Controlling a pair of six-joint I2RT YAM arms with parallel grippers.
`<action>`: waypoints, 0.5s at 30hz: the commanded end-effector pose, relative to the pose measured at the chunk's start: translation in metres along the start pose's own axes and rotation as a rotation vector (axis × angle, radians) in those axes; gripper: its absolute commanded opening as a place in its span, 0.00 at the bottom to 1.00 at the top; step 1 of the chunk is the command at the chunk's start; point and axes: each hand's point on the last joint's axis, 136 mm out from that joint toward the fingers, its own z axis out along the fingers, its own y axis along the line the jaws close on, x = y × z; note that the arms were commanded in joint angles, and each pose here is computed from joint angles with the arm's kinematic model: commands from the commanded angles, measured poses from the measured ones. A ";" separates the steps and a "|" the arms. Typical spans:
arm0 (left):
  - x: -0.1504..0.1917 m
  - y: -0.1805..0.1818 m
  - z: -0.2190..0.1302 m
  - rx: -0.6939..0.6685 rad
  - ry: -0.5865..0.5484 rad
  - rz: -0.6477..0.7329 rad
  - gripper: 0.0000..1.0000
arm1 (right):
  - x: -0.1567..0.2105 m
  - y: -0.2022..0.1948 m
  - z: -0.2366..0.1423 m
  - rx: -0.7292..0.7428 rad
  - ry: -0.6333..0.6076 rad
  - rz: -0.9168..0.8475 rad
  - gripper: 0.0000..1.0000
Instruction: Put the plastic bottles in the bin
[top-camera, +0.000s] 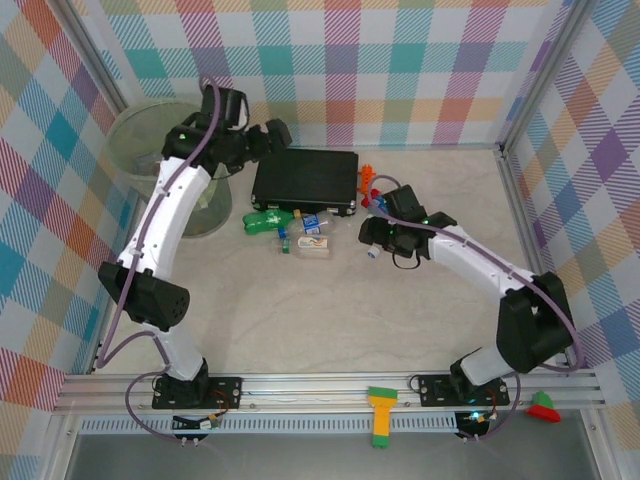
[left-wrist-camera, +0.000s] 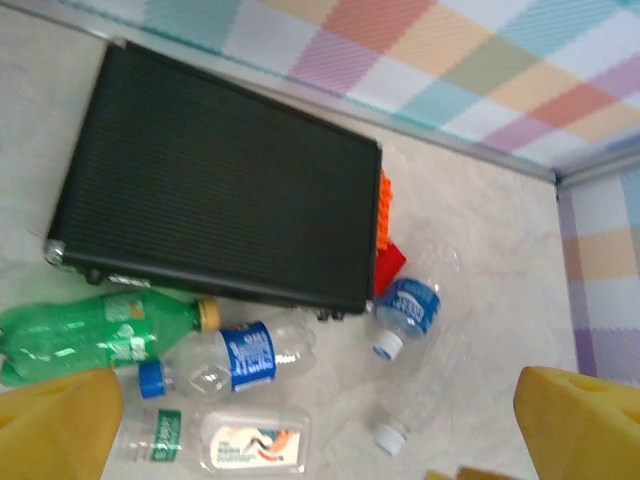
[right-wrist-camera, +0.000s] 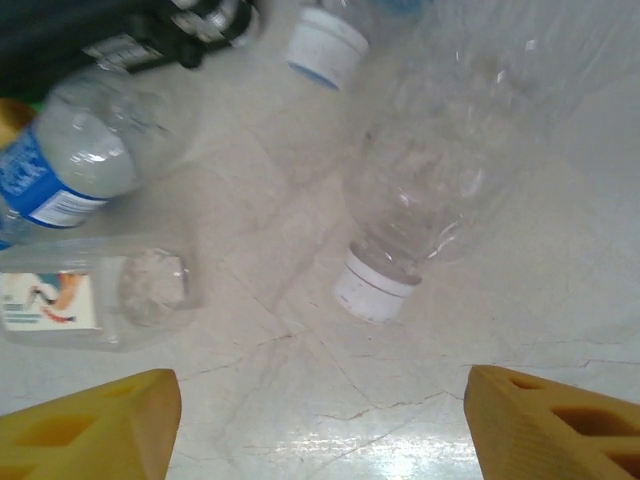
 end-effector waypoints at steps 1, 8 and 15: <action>0.012 -0.011 -0.014 0.017 -0.020 0.029 0.99 | 0.006 -0.002 0.015 -0.014 0.034 0.072 0.70; 0.036 0.005 -0.014 -0.035 0.008 -0.028 1.00 | 0.006 -0.009 0.042 0.011 0.049 0.141 0.62; 0.044 0.008 -0.023 -0.027 0.015 -0.023 1.00 | -0.001 -0.018 0.061 0.069 0.036 0.199 0.61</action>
